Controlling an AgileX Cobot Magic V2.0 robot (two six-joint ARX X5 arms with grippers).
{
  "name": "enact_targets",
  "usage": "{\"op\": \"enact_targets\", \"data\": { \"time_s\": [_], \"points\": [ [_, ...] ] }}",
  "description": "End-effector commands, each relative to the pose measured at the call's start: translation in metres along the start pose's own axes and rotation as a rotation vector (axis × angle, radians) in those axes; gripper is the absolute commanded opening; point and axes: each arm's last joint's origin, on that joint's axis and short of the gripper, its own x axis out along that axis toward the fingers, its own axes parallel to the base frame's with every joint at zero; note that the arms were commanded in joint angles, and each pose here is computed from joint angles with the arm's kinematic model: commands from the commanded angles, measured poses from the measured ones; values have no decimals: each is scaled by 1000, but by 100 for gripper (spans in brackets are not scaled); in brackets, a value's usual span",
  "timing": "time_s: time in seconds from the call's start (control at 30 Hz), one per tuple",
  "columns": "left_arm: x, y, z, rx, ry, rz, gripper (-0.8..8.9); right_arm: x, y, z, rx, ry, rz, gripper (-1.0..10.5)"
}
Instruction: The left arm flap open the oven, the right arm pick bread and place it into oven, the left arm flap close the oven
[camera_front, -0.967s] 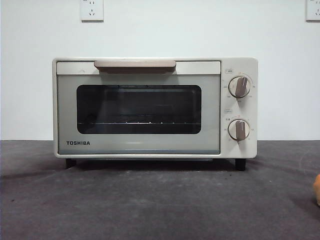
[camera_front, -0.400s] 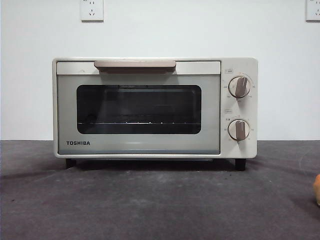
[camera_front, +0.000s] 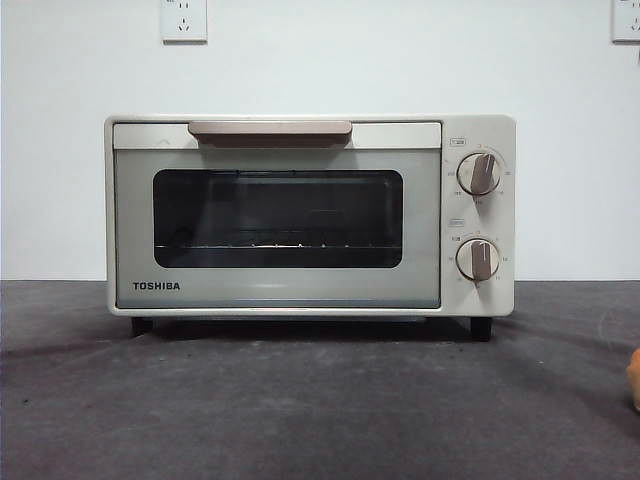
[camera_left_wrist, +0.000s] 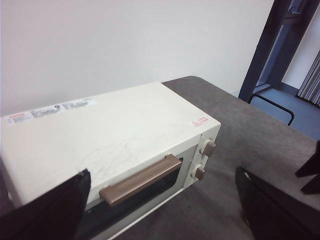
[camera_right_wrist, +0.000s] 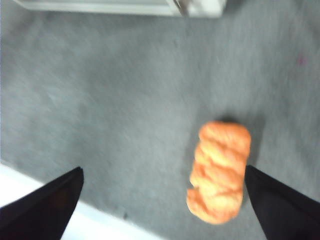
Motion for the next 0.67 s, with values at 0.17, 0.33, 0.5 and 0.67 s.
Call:
{"op": "enact_targets", "data": {
  "time_s": [0.17, 0.33, 0.5, 0.67],
  "points": [
    [-1, -1, 4, 3, -8, -8, 469, 43, -13, -1, 46, 161, -76, 515],
    [-1, -1, 4, 3, -7, -7, 469, 72, -22, -1, 65, 203, -126, 515],
    [-1, -1, 4, 1, -4, -7, 465, 93, -29, 2, 86, 252, -167, 515],
    [-1, -1, 3, -4, 6, 8, 465, 108, -31, 5, 82, 293, -174, 514]
  ]
}}
